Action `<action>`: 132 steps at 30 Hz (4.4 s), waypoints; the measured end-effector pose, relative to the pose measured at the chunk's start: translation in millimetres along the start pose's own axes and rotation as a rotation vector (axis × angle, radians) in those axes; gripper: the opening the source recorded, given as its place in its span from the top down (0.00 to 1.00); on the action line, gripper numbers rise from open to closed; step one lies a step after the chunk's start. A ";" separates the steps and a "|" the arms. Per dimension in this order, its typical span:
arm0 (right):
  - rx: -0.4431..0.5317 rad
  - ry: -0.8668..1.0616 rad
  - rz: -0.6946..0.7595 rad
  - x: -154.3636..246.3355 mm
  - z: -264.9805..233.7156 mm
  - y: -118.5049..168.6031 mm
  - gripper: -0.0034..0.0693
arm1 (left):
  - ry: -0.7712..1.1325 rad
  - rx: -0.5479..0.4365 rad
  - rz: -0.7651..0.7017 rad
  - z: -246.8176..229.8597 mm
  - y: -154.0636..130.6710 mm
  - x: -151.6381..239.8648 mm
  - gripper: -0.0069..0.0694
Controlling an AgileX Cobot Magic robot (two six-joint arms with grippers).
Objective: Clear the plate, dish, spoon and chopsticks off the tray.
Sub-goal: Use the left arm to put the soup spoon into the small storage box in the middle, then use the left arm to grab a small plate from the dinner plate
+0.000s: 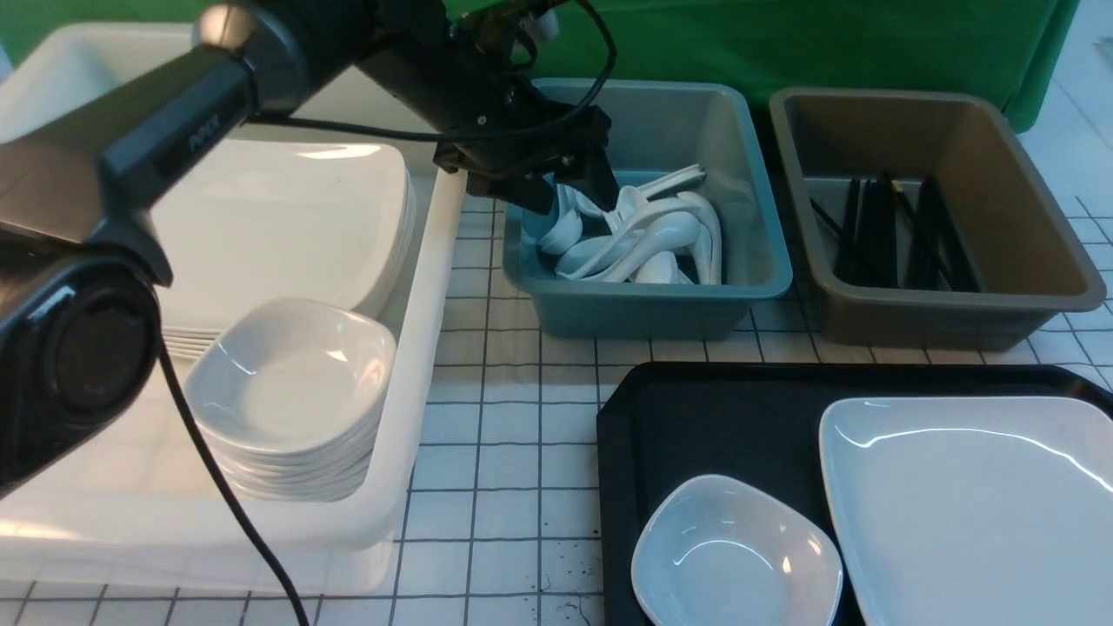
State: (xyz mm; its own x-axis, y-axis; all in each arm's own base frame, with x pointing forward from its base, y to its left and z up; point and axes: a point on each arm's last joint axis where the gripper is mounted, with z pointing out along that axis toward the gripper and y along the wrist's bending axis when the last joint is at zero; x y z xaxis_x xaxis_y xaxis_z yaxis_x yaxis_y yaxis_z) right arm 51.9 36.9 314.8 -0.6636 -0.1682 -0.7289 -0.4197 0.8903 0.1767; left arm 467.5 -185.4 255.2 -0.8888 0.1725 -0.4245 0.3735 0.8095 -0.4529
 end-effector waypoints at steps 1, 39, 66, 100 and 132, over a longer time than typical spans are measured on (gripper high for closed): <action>0.000 0.000 0.000 0.0 0.0 0.0 0.63 | 0.039 0.008 0.004 -2.7 -2.1 3.1 0.26; -0.001 0.006 0.008 0.7 -0.2 0.1 0.62 | 0.372 0.060 -0.007 -81.1 -70.6 211.5 0.79; -0.003 0.015 0.084 1.6 -0.2 0.3 0.62 | 0.161 0.097 0.239 -43.8 -140.1 220.9 0.38; 0.018 0.155 0.189 31.7 29.1 -7.2 0.62 | 0.239 -0.112 0.488 86.2 -120.7 155.1 0.38; 0.018 0.107 0.200 29.2 31.3 -8.0 0.62 | 0.269 -0.257 0.695 115.3 -111.0 127.3 0.38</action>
State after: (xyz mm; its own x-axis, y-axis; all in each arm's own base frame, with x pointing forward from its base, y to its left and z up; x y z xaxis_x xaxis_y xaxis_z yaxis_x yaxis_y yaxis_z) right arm 55.3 38.0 271.4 -0.7947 -0.0301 -0.6063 -0.2623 0.9178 0.2981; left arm 343.5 -317.9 161.0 -0.5204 0.7898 -0.3246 0.8229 0.5654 0.0561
